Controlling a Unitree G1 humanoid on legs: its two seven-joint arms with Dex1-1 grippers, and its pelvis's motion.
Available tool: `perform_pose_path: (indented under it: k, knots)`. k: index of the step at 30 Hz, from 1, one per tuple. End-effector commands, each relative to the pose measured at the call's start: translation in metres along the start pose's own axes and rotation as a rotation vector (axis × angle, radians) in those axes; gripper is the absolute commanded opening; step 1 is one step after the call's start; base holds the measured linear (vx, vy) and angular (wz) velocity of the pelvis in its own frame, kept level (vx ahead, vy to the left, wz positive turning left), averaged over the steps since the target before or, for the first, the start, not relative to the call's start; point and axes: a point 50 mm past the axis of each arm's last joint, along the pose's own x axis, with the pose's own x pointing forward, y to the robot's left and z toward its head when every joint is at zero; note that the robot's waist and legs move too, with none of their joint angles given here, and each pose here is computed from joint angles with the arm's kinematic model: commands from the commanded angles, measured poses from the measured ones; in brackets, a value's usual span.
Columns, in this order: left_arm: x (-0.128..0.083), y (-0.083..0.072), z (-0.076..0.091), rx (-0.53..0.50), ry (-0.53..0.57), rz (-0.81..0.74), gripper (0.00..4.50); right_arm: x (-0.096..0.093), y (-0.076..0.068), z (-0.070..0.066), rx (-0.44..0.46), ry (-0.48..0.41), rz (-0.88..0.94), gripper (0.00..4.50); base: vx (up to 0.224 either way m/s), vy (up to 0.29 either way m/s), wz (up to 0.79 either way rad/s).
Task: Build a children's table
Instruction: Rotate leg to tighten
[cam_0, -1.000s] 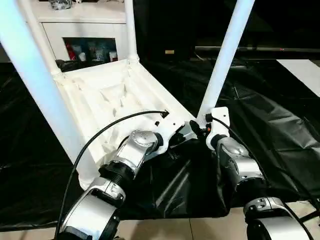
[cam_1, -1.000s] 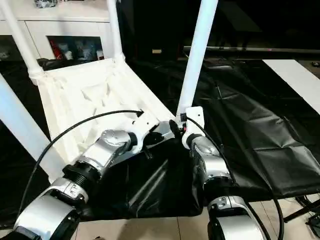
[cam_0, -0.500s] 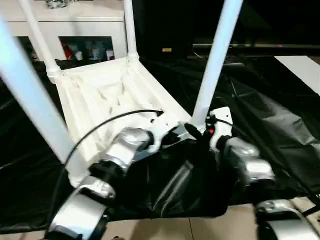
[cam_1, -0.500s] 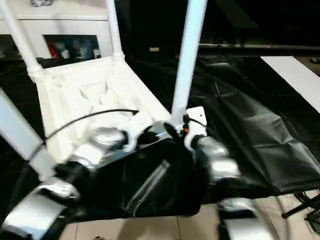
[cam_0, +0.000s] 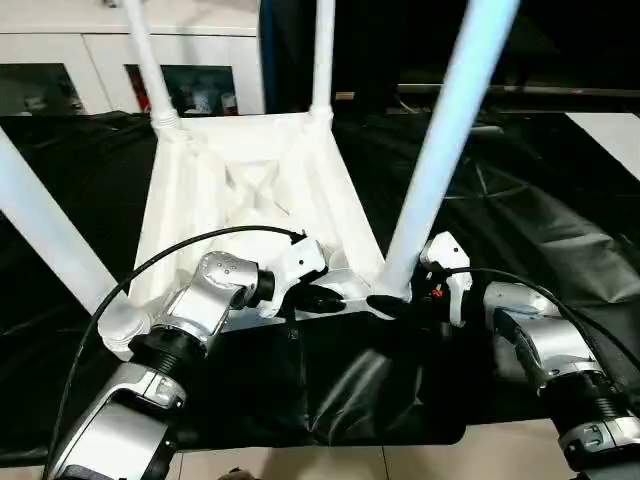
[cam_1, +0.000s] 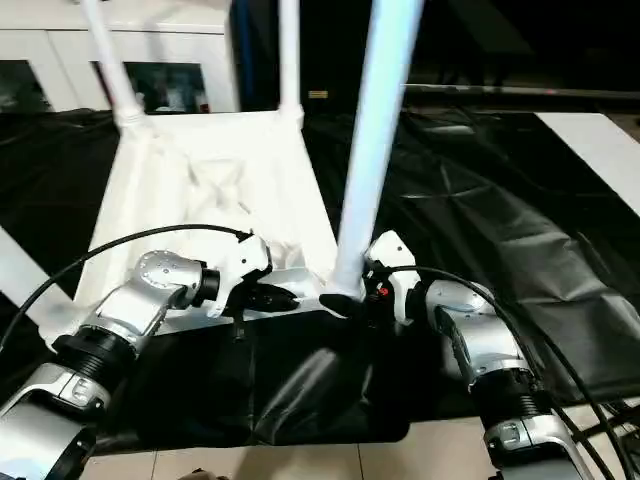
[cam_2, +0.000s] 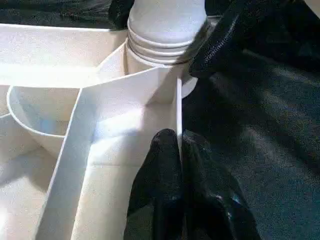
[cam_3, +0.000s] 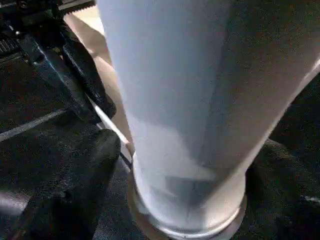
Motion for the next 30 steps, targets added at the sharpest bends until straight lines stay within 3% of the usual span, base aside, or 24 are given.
perform_pose_path:
  k: [1, 7, 18, 23, 24, 25, 27, 30]
  knots:
    - [0.007, -0.006, 0.003, 0.013, -0.006, -0.043, 0.00, 0.004, 0.004, 0.002, -0.013, 0.001, 0.040, 3.48, 0.000, 0.000, 0.00]
    - [0.005, -0.007, 0.003, 0.008, -0.005, -0.043, 0.00, 0.003, 0.004, -0.002, -0.014, 0.023, 0.041, 2.90, 0.000, 0.000, 0.00]
    - [0.005, -0.008, 0.000, -0.004, -0.005, -0.033, 0.00, 0.005, 0.005, -0.007, 0.012, 0.022, 0.020, 2.67, 0.000, 0.000, 0.00]
    - [0.014, 0.000, 0.001, -0.055, -0.006, 0.093, 0.00, 0.014, 0.001, -0.018, 0.099, 0.021, -0.154, 2.67, 0.000, 0.000, 0.00]
    - [0.024, 0.005, 0.003, -0.093, 0.000, 0.190, 0.00, 0.023, -0.002, -0.024, 0.175, 0.015, -0.287, 2.67, 0.000, 0.000, 0.00]
    - [0.024, 0.005, 0.003, -0.093, 0.000, 0.190, 0.00, 0.023, -0.002, -0.024, 0.175, 0.015, -0.287, 2.67, 0.000, 0.000, 0.00]
    - [0.040, 0.008, 0.008, -0.136, 0.004, 0.298, 0.00, 0.033, -0.004, -0.028, 0.278, 0.008, -0.463, 2.67, 0.000, 0.000, 0.00]
    - [0.064, 0.003, 0.020, -0.181, -0.004, 0.366, 0.00, 0.047, -0.005, -0.029, 0.401, -0.002, -0.639, 2.67, 0.000, 0.000, 0.00]
